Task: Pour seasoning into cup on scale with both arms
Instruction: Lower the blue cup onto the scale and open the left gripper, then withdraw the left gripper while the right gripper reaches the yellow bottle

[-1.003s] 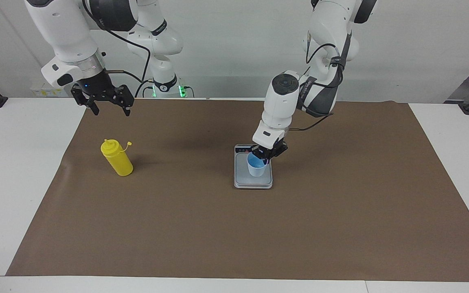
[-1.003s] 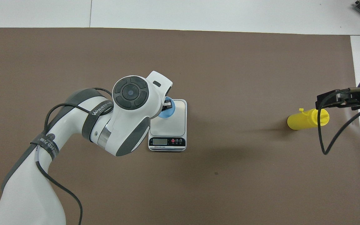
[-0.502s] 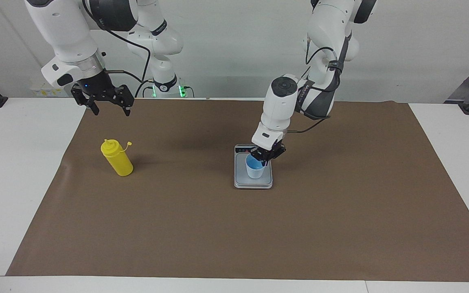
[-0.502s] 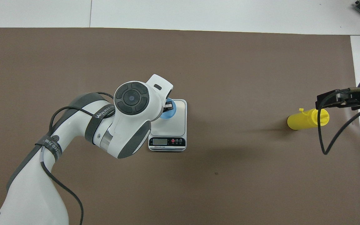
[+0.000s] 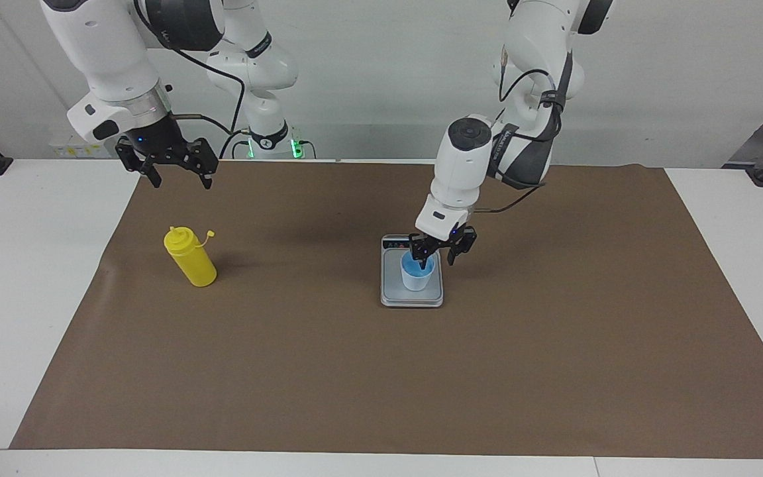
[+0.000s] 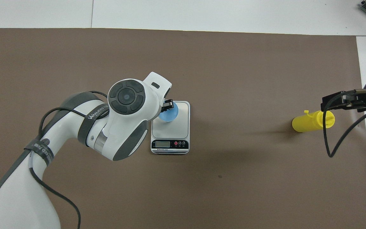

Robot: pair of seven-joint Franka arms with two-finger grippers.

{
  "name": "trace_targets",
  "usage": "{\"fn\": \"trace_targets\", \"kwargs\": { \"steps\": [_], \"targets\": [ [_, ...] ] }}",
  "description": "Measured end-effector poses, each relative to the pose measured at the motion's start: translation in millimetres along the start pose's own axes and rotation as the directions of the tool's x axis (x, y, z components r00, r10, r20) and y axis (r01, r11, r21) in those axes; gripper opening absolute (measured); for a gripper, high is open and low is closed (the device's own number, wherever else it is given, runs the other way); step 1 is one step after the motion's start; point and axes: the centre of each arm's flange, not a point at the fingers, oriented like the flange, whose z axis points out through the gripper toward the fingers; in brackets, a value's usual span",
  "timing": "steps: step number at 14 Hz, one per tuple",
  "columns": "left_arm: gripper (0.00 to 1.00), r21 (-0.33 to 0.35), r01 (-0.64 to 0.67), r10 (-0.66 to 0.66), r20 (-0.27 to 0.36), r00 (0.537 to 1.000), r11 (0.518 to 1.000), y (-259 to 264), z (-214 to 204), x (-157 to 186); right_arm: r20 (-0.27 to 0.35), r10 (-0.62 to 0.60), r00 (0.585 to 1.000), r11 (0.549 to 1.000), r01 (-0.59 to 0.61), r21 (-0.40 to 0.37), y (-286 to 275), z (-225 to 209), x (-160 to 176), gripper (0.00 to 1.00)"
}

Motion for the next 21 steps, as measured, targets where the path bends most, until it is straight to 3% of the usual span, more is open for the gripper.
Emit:
{"fn": "trace_targets", "kwargs": {
  "steps": [2,8,12,16,21],
  "targets": [
    [0.99,0.018,-0.022,0.022,-0.004,1.0,1.0,-27.9,-32.3,15.0,0.0,0.0,1.0,1.0,0.0,0.0,0.0,0.0,0.0,1.0],
    [1.0,0.075,-0.143,0.141,0.03,0.989,0.987,-145.2,-88.2,61.4,0.0,0.002,1.0,1.0,-0.002,0.0,1.0,0.0,0.0,1.0],
    [1.0,0.061,-0.221,0.217,0.064,0.974,0.973,-215.6,-117.6,74.3,-0.016,0.02,1.0,1.0,-0.02,0.001,10.5,-1.2,2.0,1.0],
    [1.0,0.058,-0.256,0.251,0.074,0.965,0.965,-249.4,-147.4,70.3,-0.073,0.21,0.975,0.978,-0.21,0.016,32.8,-2.7,9.2,1.0],
    [1.0,0.057,-0.257,0.251,0.086,0.964,0.965,-249.2,-201.7,65.4,-0.001,0.499,0.866,0.864,-0.498,0.072,73.6,44.6,33.0,1.0]
  ]
}}
